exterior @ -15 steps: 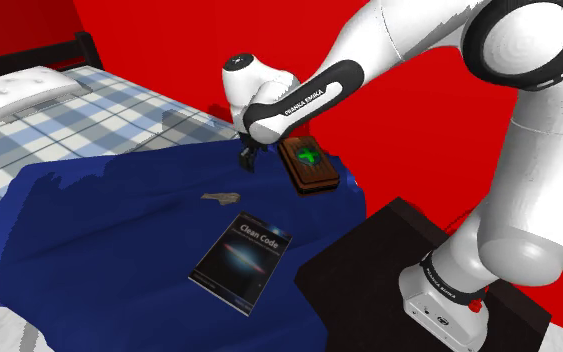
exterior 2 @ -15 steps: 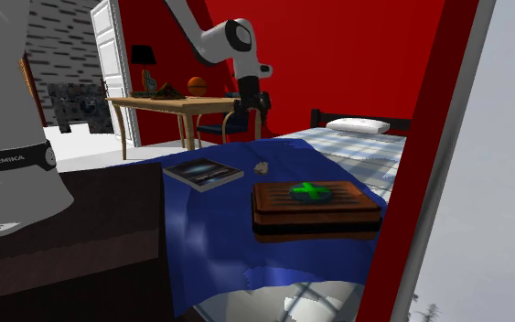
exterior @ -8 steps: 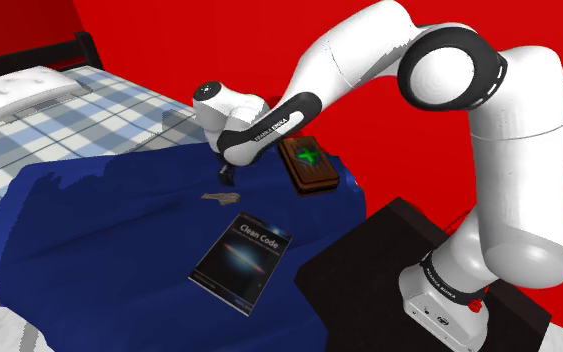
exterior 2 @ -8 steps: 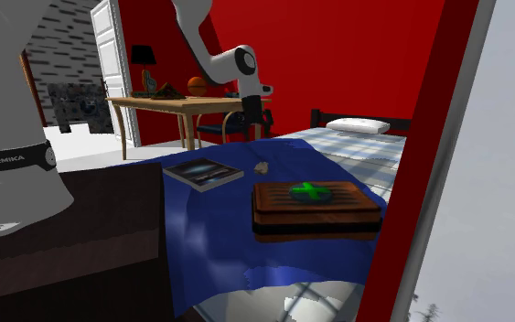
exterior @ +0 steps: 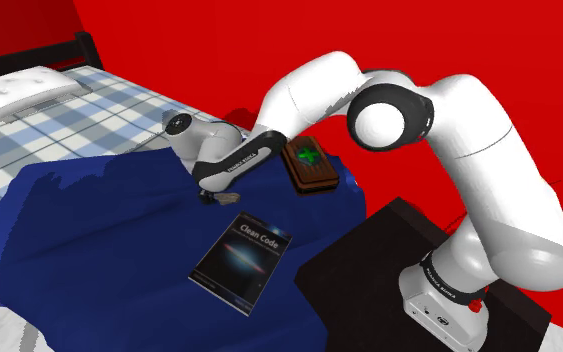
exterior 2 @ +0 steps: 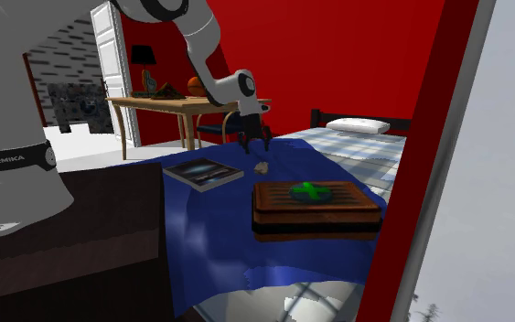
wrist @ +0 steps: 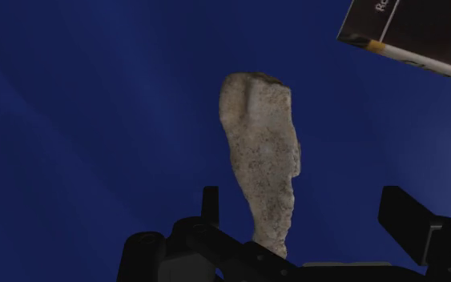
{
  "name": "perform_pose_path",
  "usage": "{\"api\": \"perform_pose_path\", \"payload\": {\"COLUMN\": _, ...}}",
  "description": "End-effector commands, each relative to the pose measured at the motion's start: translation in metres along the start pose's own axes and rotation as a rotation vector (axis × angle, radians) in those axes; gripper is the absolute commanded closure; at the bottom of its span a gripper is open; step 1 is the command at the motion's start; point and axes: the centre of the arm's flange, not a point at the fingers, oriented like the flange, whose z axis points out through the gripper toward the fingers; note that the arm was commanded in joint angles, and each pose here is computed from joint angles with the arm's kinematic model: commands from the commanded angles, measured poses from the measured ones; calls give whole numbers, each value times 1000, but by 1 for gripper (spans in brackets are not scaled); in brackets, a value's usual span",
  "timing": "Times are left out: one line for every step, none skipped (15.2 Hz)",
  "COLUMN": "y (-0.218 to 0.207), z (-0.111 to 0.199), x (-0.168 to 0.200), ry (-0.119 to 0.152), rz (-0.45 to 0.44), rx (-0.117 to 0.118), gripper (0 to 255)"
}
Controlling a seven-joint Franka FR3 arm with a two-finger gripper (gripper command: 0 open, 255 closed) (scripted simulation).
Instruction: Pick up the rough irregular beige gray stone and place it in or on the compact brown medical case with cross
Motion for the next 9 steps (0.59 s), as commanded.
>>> {"api": "perform_pose_path", "payload": {"y": -6, "z": 10, "x": 9, "ry": 1, "rz": -16, "rx": -4, "gripper": 0}}
{"api": "perform_pose_path", "payload": {"y": -6, "z": 16, "x": 9, "ry": 1, "rz": -16, "rx": -4, "gripper": 0}}
{"api": "perform_pose_path", "payload": {"y": -6, "z": 21, "x": 9, "ry": 1, "rz": -16, "rx": -4, "gripper": 0}}
{"api": "perform_pose_path", "payload": {"y": -6, "z": 26, "x": 9, "ry": 1, "rz": -16, "rx": -4, "gripper": 0}}
{"api": "perform_pose_path", "payload": {"y": -6, "z": 31, "x": 9, "ry": 1, "rz": -16, "rx": -4, "gripper": 0}}
{"api": "perform_pose_path", "payload": {"y": -6, "z": 37, "x": 9, "ry": 1, "rz": -16, "rx": -4, "gripper": 0}}
{"api": "perform_pose_path", "payload": {"y": -6, "z": 42, "x": 9, "ry": 1, "rz": -16, "rx": -4, "gripper": 0}}
{"api": "perform_pose_path", "payload": {"y": -6, "z": 45, "x": 9, "ry": 1, "rz": -16, "rx": -4, "gripper": 0}}
{"api": "perform_pose_path", "payload": {"y": -6, "z": 45, "x": 9, "ry": 1, "rz": -16, "rx": -4, "gripper": 0}}
